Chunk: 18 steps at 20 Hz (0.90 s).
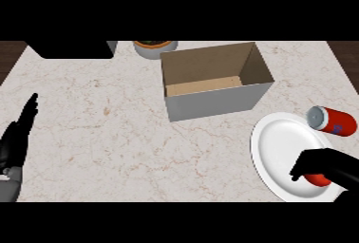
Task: Pick the tomato from the plate and place it in the cardboard box
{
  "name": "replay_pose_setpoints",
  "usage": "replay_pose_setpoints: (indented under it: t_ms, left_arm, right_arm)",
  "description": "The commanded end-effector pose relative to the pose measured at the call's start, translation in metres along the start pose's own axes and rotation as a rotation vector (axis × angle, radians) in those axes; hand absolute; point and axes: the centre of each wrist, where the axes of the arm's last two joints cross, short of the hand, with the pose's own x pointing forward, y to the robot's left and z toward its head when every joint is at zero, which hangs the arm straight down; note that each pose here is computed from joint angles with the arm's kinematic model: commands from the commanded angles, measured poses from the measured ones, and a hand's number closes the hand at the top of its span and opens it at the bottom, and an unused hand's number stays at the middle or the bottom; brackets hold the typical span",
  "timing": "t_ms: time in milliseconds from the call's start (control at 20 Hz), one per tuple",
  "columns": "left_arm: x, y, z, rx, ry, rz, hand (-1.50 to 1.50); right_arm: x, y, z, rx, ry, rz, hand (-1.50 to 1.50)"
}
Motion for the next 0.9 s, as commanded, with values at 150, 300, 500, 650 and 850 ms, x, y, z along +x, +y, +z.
replay_pose_setpoints:
  t_ms: [150, 300, 500, 650, 850]
  left_arm:
    - [0.0, -0.007, 0.0, -0.022, -0.003, -0.001, 0.0]
    - [-0.002, -0.006, 0.003, -0.007, -0.011, 0.002, 0.0]
    - [-0.004, 0.001, 0.007, 0.007, 0.009, 0.006, 0.0]
    - [-0.018, 0.013, 0.012, 0.042, 0.057, -0.007, 0.0]
    - [-0.01, 0.02, 0.007, 0.066, 0.054, -0.01, 0.0]
  right_arm:
    - [-0.007, 0.019, -0.018, -0.171, 0.015, 0.054, 1.5]
    - [-0.005, -0.009, -0.015, -0.271, 0.018, 0.102, 1.5]
    - [-0.004, 0.0, -0.012, -0.427, 0.364, 0.042, 1.5]
    - [-0.015, 0.027, 0.032, -0.476, 0.79, -0.02, 1.5]
    - [-0.003, 0.021, 0.028, -0.619, 1.044, 0.023, 1.5]
